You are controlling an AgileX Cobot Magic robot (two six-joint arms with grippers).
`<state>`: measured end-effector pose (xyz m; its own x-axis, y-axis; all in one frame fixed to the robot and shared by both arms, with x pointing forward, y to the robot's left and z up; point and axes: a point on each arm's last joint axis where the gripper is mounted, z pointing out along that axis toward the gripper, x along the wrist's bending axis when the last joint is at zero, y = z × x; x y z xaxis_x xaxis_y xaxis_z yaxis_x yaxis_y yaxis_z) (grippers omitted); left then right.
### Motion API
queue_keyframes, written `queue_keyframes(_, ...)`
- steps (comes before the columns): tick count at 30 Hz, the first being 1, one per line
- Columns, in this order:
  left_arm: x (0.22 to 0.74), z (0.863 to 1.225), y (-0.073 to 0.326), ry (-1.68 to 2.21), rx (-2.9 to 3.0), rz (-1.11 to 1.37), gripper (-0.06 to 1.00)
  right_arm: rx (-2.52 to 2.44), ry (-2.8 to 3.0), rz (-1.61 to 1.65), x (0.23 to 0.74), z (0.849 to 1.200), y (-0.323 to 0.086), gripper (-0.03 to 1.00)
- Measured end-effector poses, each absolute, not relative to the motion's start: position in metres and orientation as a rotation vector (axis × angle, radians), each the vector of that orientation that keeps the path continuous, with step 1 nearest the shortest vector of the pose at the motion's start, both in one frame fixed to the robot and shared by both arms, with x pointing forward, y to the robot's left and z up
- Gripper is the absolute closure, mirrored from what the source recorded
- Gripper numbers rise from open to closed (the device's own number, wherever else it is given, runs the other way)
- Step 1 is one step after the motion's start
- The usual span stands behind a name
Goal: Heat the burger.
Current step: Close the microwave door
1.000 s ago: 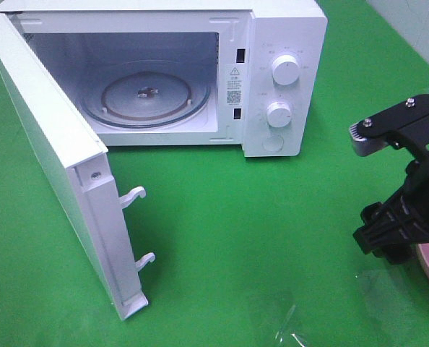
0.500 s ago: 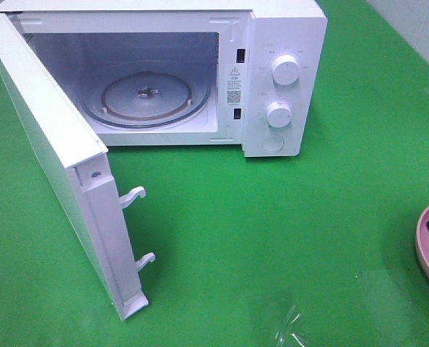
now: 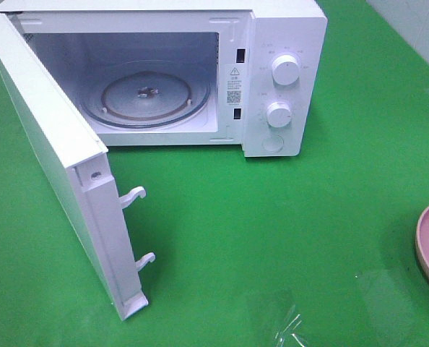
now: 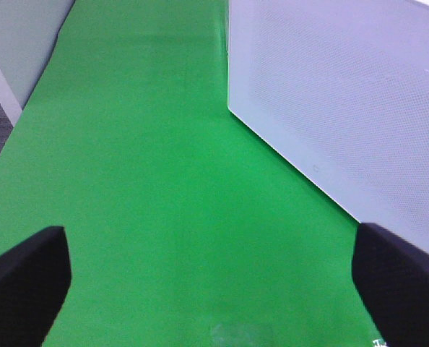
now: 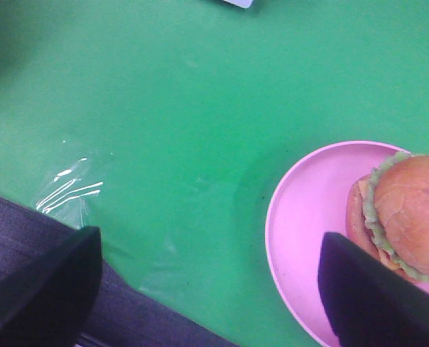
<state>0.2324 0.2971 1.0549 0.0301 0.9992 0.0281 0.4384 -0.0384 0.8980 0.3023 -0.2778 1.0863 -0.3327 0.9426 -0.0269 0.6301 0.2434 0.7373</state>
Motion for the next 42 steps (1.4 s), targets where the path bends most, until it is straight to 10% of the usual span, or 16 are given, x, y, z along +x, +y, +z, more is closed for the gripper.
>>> queue_keyframes(42, 0.232, 1.055, 0.297, 1.501, 1.574, 0.967, -0.03, 1.481, 1.503, 1.005, 0.236, 1.060, -0.312, 0.20)
